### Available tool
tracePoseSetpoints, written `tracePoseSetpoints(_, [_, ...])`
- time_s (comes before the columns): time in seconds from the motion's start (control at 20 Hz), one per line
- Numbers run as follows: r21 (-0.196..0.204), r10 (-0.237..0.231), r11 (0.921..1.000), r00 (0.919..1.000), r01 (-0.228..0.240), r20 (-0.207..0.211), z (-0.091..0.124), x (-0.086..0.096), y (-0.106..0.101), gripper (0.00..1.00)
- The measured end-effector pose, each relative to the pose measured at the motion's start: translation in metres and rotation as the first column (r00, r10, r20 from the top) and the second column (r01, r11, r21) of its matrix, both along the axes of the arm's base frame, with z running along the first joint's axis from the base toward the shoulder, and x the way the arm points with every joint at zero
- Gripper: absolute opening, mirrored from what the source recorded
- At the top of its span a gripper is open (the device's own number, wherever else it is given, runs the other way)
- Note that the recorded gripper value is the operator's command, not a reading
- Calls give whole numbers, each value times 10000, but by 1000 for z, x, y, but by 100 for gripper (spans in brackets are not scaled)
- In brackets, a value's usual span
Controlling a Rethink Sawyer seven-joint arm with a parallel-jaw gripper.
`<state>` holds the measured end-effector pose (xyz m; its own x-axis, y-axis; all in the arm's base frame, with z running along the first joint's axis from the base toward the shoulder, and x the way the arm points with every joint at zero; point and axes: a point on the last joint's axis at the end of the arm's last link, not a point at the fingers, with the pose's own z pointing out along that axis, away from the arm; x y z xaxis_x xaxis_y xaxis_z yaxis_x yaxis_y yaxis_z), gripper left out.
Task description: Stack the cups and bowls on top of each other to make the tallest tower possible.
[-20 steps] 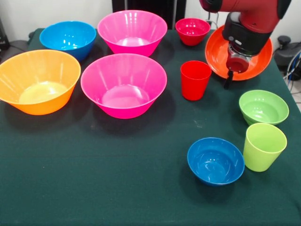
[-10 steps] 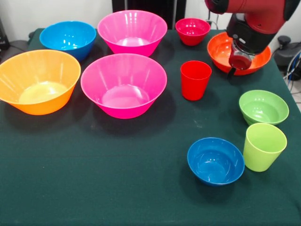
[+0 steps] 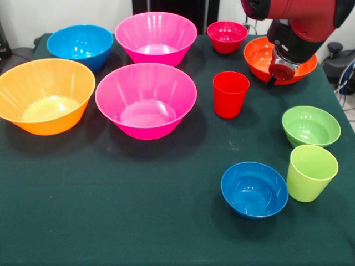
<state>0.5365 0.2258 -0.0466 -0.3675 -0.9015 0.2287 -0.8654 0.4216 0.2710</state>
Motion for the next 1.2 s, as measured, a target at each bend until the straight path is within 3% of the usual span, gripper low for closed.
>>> tracePoseSetpoints(0.3, [13,-53,10000,10000,53,-10,1,0,0,0])
tracePoseSetpoints(0.55, [163,-206,9997,9998,206,12,16,-1,0,0])
tracePoseSetpoints(1.0, [515,-969,9943,9928,934,701,96,15,-29,0])
tracePoseSetpoints(1.2, [573,-1086,9930,9898,1036,925,109,21,-35,0])
